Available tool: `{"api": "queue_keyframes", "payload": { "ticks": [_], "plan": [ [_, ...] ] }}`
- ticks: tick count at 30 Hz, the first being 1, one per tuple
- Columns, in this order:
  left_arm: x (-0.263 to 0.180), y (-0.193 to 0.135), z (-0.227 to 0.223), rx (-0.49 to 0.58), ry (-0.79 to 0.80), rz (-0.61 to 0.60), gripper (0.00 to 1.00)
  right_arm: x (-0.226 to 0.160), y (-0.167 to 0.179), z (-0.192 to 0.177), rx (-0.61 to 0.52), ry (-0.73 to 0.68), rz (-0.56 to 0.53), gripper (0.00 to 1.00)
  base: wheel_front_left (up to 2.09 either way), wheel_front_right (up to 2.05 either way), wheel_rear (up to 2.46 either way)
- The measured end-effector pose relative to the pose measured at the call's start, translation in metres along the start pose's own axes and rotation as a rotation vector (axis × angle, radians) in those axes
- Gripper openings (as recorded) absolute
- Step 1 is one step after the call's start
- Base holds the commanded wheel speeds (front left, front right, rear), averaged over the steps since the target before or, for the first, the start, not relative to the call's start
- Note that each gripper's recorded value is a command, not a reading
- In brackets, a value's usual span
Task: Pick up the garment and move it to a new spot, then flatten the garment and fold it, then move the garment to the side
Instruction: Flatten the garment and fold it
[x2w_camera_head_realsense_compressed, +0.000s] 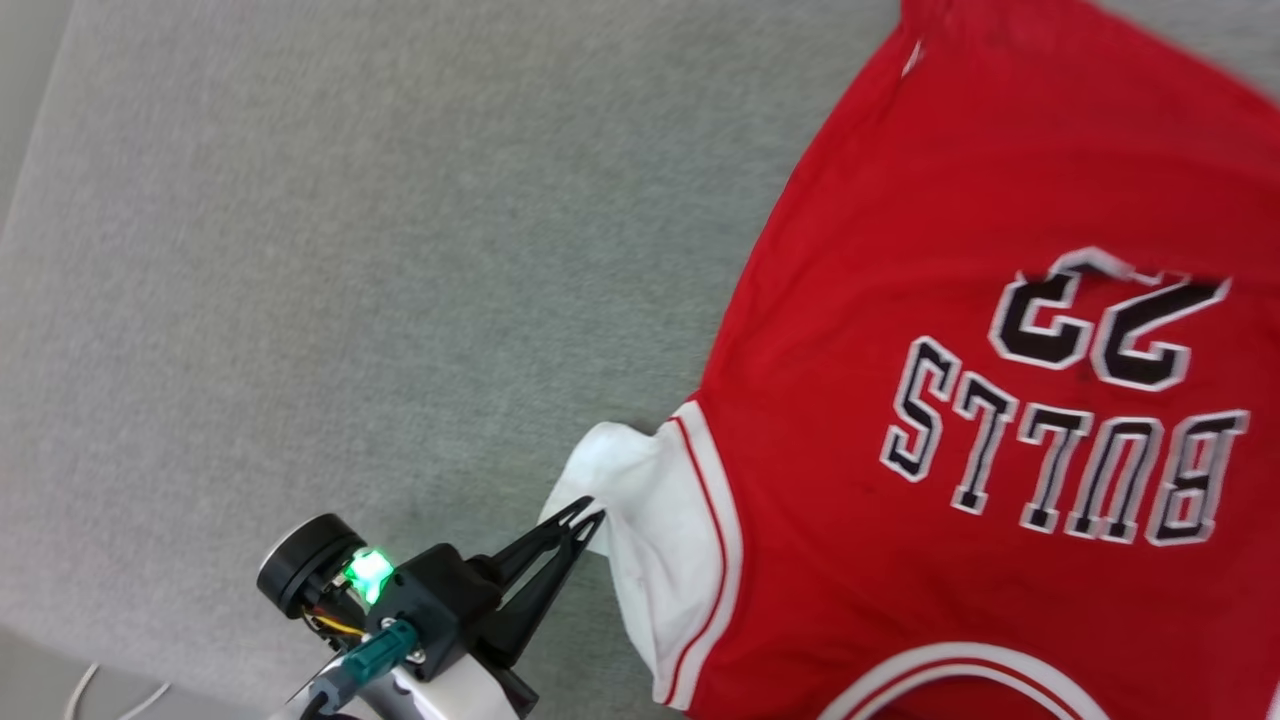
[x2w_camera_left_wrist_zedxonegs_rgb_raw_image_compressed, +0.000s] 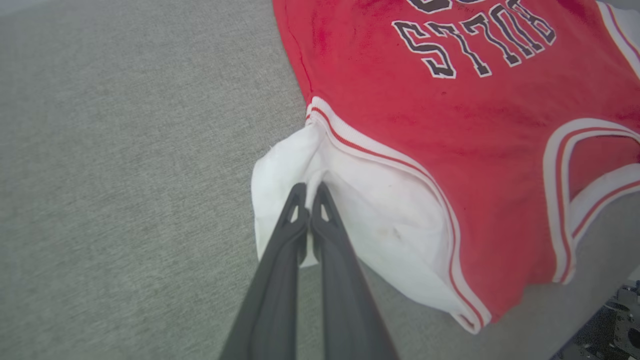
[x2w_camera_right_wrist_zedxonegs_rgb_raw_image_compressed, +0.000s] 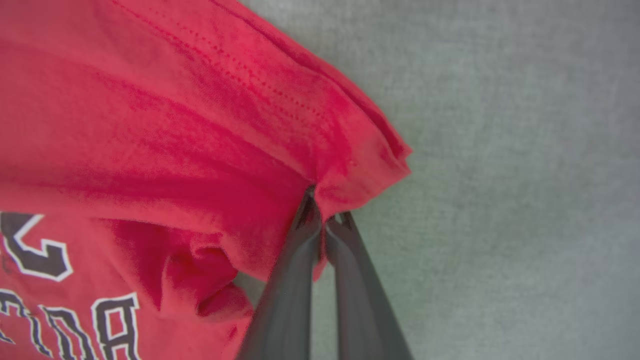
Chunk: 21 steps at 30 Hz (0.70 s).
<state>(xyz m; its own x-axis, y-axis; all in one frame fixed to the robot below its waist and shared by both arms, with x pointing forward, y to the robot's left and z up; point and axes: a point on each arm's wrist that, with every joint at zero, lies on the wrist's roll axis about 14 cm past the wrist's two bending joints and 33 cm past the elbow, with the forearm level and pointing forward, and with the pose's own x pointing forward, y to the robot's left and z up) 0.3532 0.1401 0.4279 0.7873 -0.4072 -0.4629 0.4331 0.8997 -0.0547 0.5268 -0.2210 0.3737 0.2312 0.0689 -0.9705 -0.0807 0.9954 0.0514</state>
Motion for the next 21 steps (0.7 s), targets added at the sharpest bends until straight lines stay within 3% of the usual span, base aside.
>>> {"api": "queue_keyframes", "payload": {
  "ticks": [12, 21],
  "plan": [
    [-0.012, -0.008, 0.014, -0.006, -0.071, 0.002, 0.0, -0.054, -0.016, -0.096, 0.015, -0.01, 0.02, 0.0, 0.0, 0.0, 0.0],
    [-0.024, -0.018, 0.035, -0.002, -0.161, -0.002, 0.0, -0.092, -0.03, -0.148, 0.079, -0.128, 0.027, 0.0, 0.0, 0.0, 0.0]
  ]
}}
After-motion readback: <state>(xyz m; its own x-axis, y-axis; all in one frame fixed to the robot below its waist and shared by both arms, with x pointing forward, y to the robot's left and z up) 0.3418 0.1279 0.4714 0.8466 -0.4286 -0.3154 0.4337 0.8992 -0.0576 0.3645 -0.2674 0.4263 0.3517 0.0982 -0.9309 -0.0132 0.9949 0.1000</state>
